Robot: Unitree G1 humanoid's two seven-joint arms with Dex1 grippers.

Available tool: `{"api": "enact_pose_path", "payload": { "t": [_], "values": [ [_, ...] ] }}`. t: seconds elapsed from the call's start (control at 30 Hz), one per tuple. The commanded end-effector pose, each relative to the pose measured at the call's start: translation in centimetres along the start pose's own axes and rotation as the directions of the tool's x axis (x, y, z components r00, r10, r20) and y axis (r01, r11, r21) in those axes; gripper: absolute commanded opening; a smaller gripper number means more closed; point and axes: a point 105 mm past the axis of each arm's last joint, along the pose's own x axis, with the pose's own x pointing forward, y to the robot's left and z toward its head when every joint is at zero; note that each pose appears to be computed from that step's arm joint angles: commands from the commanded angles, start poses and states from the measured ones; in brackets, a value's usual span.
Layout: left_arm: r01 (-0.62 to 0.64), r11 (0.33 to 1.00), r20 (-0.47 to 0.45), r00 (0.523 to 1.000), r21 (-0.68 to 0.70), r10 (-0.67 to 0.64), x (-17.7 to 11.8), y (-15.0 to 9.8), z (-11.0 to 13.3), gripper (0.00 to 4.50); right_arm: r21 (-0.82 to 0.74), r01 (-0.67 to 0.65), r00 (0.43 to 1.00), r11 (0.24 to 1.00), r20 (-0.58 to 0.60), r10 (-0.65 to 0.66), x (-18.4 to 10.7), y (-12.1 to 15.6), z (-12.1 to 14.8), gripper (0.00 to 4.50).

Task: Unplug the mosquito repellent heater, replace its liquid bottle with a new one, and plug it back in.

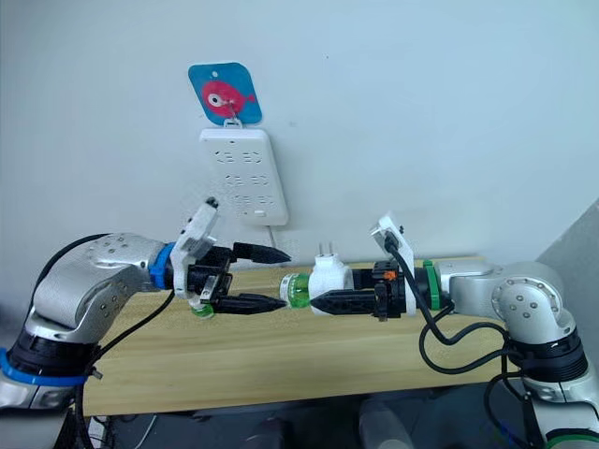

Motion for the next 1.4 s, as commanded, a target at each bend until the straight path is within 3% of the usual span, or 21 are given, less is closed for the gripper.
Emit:
{"api": "enact_pose_path", "payload": {
  "t": [0.03,0.13,0.37,0.67,1.07,1.17,1.33,1.4],
  "values": [
    [-0.057,0.979,0.026,0.998,0.197,0.052,-0.5,-0.1,1.0,4.50,-0.004,-0.046,0.998,0.999,0.043,0.046,-0.2,0.9,0.9,3.02],
    [-0.083,0.940,0.083,0.995,0.331,0.059,-0.3,-0.7,0.9,4.50,0.008,-0.044,0.998,0.999,0.053,0.044,-0.2,0.9,1.0,3.02],
    [-0.137,0.856,0.178,0.983,0.498,0.054,0.7,-1.2,1.0,4.50,0.019,-0.047,0.997,0.999,0.058,0.046,-0.1,0.9,1.2,3.02],
    [-0.095,0.788,0.188,0.982,0.609,-0.026,1.8,-2.3,0.3,4.50,0.019,-0.041,0.998,0.999,0.055,0.040,-0.1,1.0,1.2,3.02],
    [-0.125,0.766,0.227,0.974,0.630,-0.027,2.3,-2.3,0.3,4.50,0.023,-0.041,0.998,0.999,0.057,0.040,-0.1,1.1,1.1,3.02],
    [-0.129,0.763,0.230,0.973,0.634,-0.027,2.5,-2.3,0.4,3.90,0.023,-0.042,0.998,0.999,0.057,0.041,-0.1,1.2,1.2,3.02],
    [-0.162,0.762,0.262,0.965,0.626,-0.010,2.8,-1.9,1.0,2.31,0.024,-0.044,0.998,0.999,0.056,0.042,0.0,1.2,1.2,3.02],
    [-0.162,0.761,0.261,0.965,0.628,-0.010,2.8,-1.9,1.1,2.23,0.024,-0.043,0.998,0.999,0.056,0.041,0.0,1.2,1.2,3.02]
  ]
}}
